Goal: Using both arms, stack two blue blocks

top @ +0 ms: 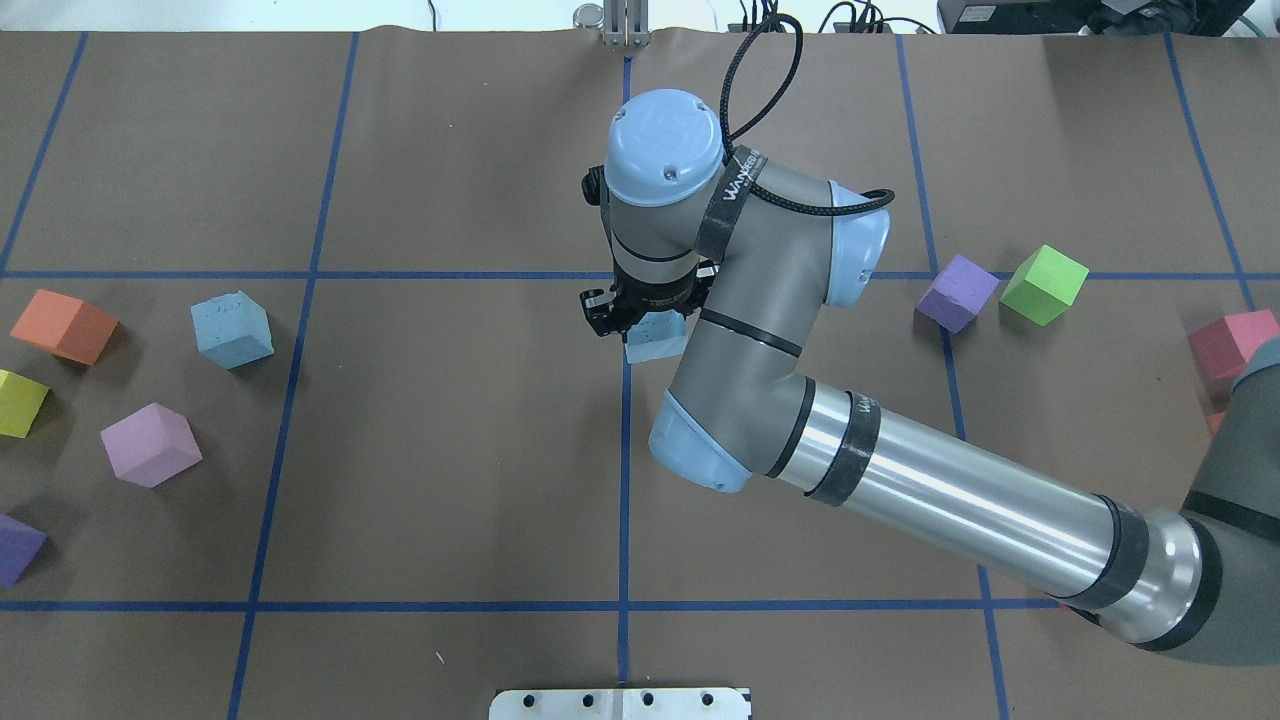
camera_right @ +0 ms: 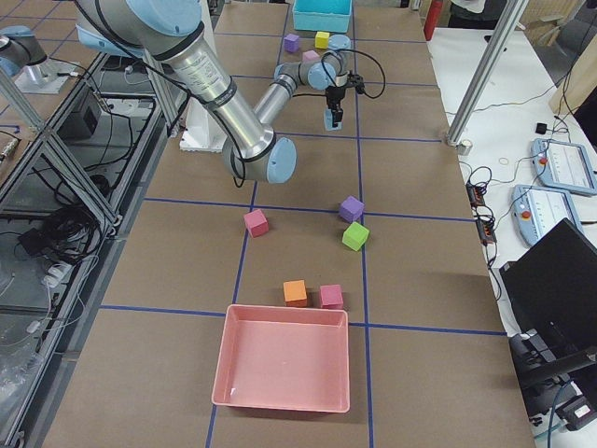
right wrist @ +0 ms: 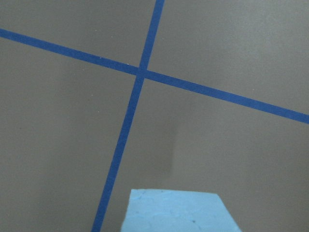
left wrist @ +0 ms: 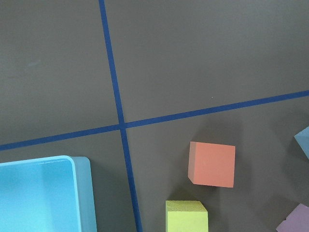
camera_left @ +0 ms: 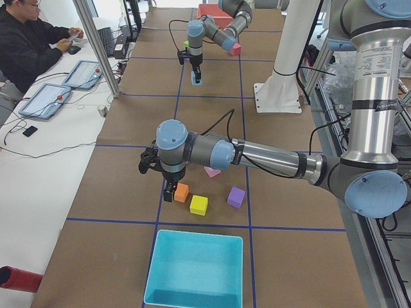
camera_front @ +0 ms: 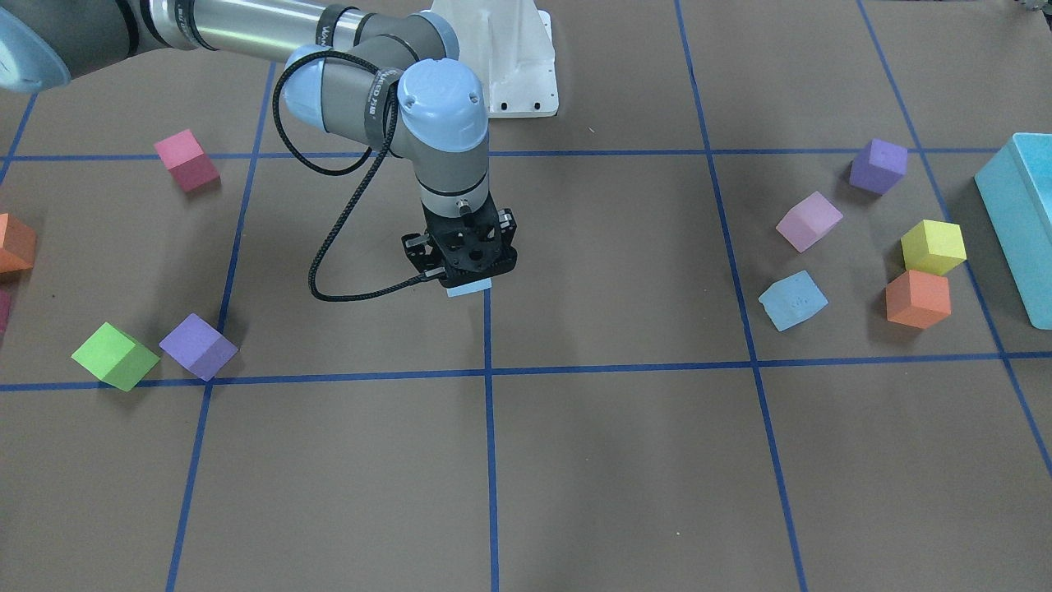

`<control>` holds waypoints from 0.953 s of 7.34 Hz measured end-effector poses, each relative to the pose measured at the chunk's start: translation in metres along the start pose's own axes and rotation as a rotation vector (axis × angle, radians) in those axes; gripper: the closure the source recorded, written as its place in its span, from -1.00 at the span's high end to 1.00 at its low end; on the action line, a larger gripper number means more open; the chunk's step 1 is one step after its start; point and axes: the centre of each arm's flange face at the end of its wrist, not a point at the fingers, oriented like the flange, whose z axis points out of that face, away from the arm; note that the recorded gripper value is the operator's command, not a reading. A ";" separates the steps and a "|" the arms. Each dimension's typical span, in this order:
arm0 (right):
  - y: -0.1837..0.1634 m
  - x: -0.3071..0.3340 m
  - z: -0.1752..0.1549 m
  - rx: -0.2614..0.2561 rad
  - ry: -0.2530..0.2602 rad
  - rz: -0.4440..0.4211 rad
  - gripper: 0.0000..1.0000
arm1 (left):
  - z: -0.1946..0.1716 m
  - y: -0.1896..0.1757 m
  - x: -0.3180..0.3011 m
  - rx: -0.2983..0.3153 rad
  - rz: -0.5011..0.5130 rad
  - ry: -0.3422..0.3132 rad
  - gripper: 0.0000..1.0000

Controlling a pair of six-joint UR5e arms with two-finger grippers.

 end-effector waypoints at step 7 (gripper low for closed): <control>0.024 -0.034 0.031 -0.036 -0.015 0.176 0.21 | 0.007 0.001 -0.007 -0.010 -0.010 0.000 1.00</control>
